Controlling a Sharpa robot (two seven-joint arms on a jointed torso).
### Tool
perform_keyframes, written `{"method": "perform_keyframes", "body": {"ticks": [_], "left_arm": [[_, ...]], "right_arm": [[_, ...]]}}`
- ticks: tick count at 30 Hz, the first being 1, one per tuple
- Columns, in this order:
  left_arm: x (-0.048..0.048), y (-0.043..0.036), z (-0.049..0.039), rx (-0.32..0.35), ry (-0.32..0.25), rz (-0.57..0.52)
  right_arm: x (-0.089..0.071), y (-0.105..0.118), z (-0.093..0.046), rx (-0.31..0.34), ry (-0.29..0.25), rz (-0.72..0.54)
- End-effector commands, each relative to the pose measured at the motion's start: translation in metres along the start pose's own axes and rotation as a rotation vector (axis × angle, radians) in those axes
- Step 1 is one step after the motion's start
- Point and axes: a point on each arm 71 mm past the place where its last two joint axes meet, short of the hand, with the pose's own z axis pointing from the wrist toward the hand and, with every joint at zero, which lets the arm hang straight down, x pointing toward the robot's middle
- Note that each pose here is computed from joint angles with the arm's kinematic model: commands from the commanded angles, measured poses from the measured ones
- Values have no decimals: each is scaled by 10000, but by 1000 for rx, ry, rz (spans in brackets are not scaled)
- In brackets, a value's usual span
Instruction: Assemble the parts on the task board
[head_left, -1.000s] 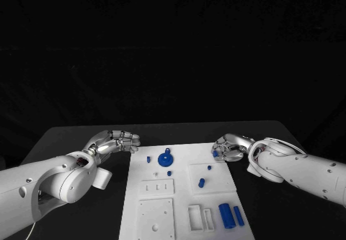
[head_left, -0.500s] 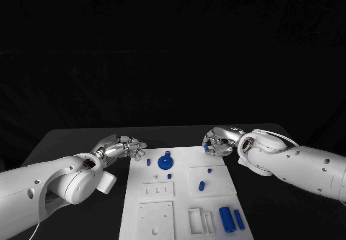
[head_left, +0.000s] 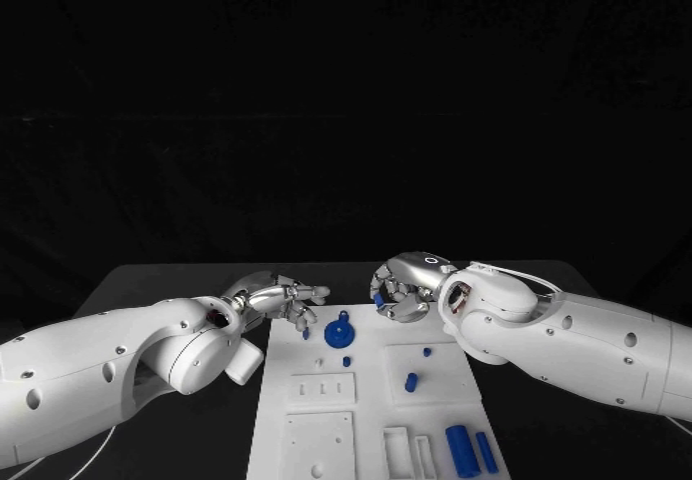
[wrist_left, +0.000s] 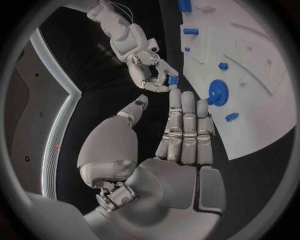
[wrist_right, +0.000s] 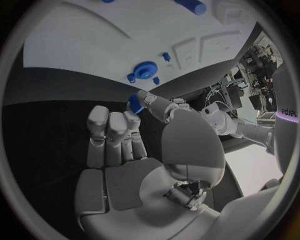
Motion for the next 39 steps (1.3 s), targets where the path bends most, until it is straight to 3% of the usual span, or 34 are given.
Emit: {"method": "perform_keyframes", "body": {"ticks": [1,17,39], "left_arm": [[47,18,29,-67,8,38],[172,-6,110,-98,8,75],[266,-45,133,-80,38,78]], "right_arm": [[-15,117,35,6,-25,-34],[2,498,110,-73,-26,-4],[36,661,174,-106,-2,-4]]}}
